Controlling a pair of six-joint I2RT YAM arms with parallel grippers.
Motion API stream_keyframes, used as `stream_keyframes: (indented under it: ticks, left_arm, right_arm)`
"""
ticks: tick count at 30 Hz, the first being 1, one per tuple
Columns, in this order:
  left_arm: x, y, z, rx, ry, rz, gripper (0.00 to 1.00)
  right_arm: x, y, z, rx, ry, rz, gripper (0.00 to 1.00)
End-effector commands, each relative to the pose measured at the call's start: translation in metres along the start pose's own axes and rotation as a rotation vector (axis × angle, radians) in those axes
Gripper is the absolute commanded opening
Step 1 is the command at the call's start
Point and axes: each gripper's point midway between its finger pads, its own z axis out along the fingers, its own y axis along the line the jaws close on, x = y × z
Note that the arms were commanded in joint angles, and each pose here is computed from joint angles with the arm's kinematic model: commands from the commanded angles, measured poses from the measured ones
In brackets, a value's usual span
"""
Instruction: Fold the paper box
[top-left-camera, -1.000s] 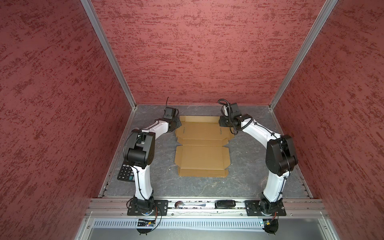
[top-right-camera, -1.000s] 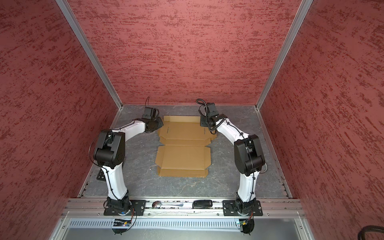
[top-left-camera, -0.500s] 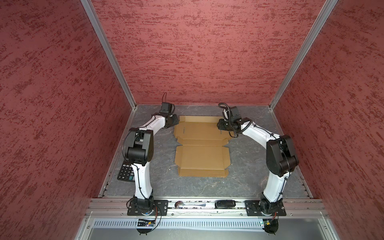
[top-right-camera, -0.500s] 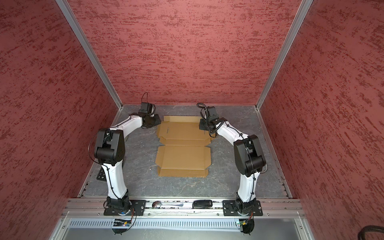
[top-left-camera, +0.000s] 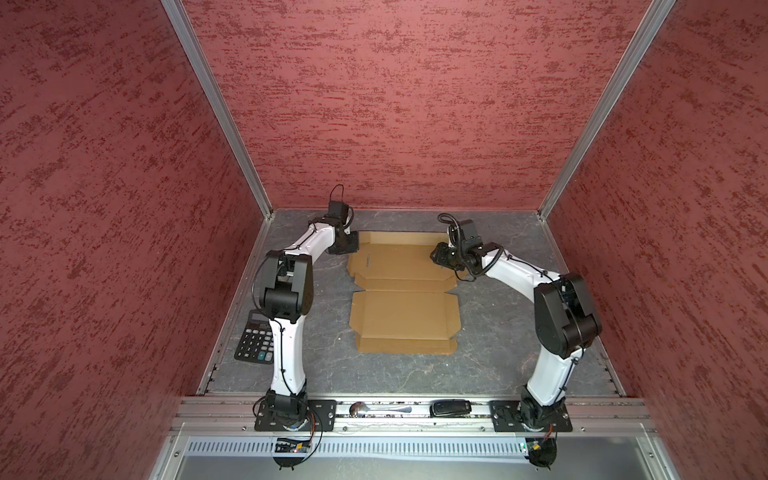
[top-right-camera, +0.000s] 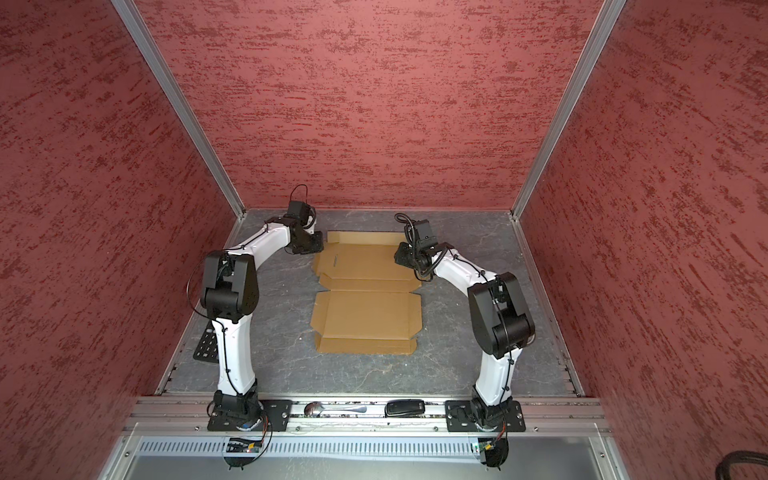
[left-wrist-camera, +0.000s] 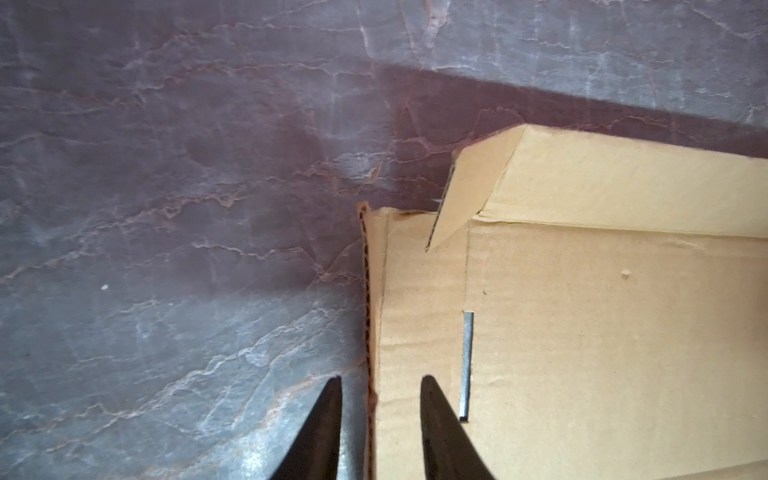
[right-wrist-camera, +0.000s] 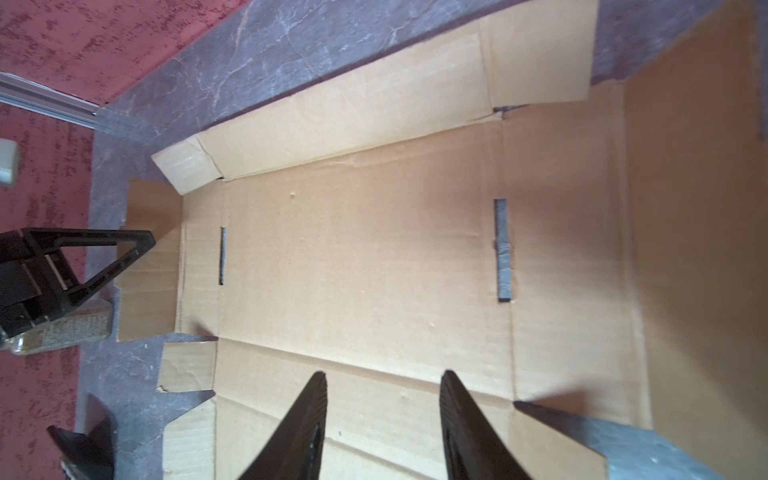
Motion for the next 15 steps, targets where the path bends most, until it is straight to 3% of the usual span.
stream_keyframes:
  ticks: [1, 12, 15]
  left_arm:
    - [0.001, 0.000, 0.008, -0.014, 0.014, 0.033, 0.29]
    - [0.003, 0.004, 0.017, -0.039, 0.027, 0.052, 0.26]
    - [0.004, 0.005, 0.019, -0.047, 0.029, 0.053, 0.20]
  right_arm:
    - [-0.004, 0.016, -0.003, -0.047, -0.020, 0.037, 0.45]
    - [-0.005, 0.022, 0.001, -0.070, -0.018, 0.054, 0.45]
    - [-0.005, 0.022, 0.004, -0.073, -0.012, 0.057, 0.45]
